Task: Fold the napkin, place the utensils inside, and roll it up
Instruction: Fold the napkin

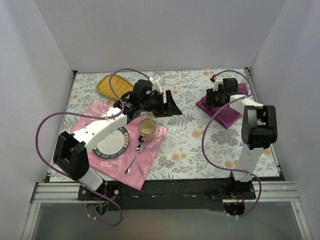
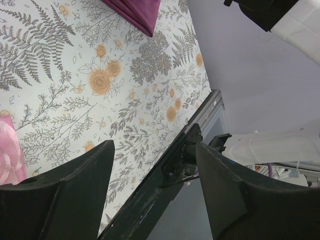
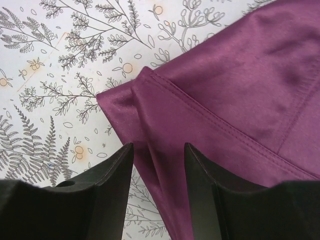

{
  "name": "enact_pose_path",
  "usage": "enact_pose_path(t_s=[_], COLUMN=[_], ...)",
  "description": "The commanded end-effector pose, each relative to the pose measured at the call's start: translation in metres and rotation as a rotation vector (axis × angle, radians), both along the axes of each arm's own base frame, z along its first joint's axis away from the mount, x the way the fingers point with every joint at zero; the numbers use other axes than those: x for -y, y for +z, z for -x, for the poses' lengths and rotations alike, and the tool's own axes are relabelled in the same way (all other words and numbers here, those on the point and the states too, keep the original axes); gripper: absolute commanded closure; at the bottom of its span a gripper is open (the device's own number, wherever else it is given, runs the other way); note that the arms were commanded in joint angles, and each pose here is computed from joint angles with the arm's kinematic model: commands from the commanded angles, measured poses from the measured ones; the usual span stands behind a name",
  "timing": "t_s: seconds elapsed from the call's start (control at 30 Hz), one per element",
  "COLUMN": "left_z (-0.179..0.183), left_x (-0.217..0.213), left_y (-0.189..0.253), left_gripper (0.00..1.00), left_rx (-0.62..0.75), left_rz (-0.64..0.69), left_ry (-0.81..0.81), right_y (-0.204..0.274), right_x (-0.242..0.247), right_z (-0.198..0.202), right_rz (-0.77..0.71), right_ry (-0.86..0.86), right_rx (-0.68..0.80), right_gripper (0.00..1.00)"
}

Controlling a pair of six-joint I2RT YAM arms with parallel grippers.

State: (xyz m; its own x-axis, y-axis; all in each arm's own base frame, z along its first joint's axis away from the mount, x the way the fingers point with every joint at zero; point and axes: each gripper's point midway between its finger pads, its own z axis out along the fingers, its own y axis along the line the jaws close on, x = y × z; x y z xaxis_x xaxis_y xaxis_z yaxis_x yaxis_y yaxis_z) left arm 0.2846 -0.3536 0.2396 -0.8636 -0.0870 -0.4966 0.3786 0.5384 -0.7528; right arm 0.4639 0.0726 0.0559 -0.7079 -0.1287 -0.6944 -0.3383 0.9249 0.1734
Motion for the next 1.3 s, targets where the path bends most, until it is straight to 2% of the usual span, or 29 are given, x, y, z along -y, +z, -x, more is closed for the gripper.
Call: enact_pose_path(t_s=[0.0,0.1,0.33,0.6,0.87,1.27], left_z=[0.002,0.002,0.002,0.004,0.005,0.007], left_x=[0.000,0.000,0.001,0.000,0.000,-0.001], left_y=[0.016,0.015,0.014,0.014,0.014,0.016], left_gripper=[0.36,0.35,0.36,0.36,0.36,0.36], left_rx=[0.042,0.039,0.032,0.031,0.030,0.031], left_rz=[0.018,0.016,0.016,0.014,0.016,0.020], left_ry=[-0.003,-0.005,-0.009,-0.011,-0.012,-0.016], right_y=[0.026,0.023,0.008,0.008,0.011,0.009], right_x=[-0.005,-0.007,-0.025,-0.031,-0.034,-0.043], right_z=[-0.024,-0.027,-0.025,-0.028,-0.028,-0.013], right_rz=[0.027,0.039,0.032,0.016,0.003,-0.030], right_ry=[0.074,0.096,0.163,0.180,0.188,0.217], right_rx=[0.108,0.109,0.081,0.085,0.072,0.038], right_gripper=[0.47,0.48,0.57,0.57,0.83,0.85])
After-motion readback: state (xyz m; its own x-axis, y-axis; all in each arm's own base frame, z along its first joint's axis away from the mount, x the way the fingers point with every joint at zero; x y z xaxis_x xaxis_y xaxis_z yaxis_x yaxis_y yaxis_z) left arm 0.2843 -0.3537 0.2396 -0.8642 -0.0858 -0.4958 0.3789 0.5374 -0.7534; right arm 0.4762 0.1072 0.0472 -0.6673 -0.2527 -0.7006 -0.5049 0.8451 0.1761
